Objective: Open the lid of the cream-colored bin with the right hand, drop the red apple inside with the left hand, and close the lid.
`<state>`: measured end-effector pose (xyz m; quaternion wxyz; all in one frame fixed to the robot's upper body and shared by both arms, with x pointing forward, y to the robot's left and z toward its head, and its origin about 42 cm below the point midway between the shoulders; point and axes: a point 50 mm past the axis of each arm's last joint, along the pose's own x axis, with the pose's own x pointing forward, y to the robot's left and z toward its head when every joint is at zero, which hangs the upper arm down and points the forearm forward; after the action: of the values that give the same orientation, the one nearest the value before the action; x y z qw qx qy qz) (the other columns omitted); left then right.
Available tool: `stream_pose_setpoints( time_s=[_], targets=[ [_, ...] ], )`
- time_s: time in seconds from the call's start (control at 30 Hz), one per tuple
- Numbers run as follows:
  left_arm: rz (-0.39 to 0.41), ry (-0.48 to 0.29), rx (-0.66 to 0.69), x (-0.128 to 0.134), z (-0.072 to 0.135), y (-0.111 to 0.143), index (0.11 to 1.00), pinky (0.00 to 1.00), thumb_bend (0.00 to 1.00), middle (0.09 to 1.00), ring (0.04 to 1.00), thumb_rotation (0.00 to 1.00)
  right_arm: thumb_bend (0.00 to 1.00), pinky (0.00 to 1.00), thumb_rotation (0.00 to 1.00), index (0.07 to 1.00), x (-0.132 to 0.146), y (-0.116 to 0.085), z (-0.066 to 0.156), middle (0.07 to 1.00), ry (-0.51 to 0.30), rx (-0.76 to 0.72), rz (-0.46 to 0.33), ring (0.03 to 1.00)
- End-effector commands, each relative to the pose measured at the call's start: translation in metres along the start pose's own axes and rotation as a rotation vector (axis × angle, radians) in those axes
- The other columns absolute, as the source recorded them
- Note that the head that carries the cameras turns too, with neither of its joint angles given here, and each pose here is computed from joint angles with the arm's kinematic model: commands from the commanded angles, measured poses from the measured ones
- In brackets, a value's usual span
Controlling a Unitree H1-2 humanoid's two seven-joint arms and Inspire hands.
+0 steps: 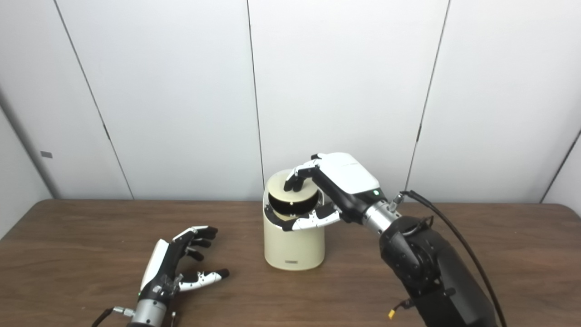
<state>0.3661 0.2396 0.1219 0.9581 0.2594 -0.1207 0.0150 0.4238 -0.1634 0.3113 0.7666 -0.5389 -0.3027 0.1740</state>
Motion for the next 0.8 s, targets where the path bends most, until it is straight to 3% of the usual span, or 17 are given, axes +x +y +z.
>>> stream_pose_setpoints(
  time_s=[0.0, 0.3, 0.77],
  targets=[
    [0.013, -0.015, -0.010, -0.0042, 0.0024, -0.0041, 0.725, 0.55, 0.76, 0.729, 0.693, 0.00, 0.60, 0.87, 0.50, 0.609, 0.0093, -0.0159, 0.0102, 0.612, -0.069, -0.020, -0.063, 0.781],
    [0.014, -0.008, 0.012, -0.0041, 0.0051, -0.0047, 0.722, 0.54, 0.76, 0.716, 0.676, 0.00, 0.61, 0.87, 0.54, 0.620, 0.0074, -0.0100, 0.0110, 0.615, -0.067, -0.034, -0.037, 0.783],
    [0.018, -0.006, 0.010, -0.0053, 0.0071, -0.0018, 0.720, 0.56, 0.76, 0.729, 0.692, 0.00, 0.61, 0.88, 0.52, 0.623, 0.0024, -0.0072, 0.0054, 0.616, -0.052, -0.034, -0.016, 0.787]
  ],
)
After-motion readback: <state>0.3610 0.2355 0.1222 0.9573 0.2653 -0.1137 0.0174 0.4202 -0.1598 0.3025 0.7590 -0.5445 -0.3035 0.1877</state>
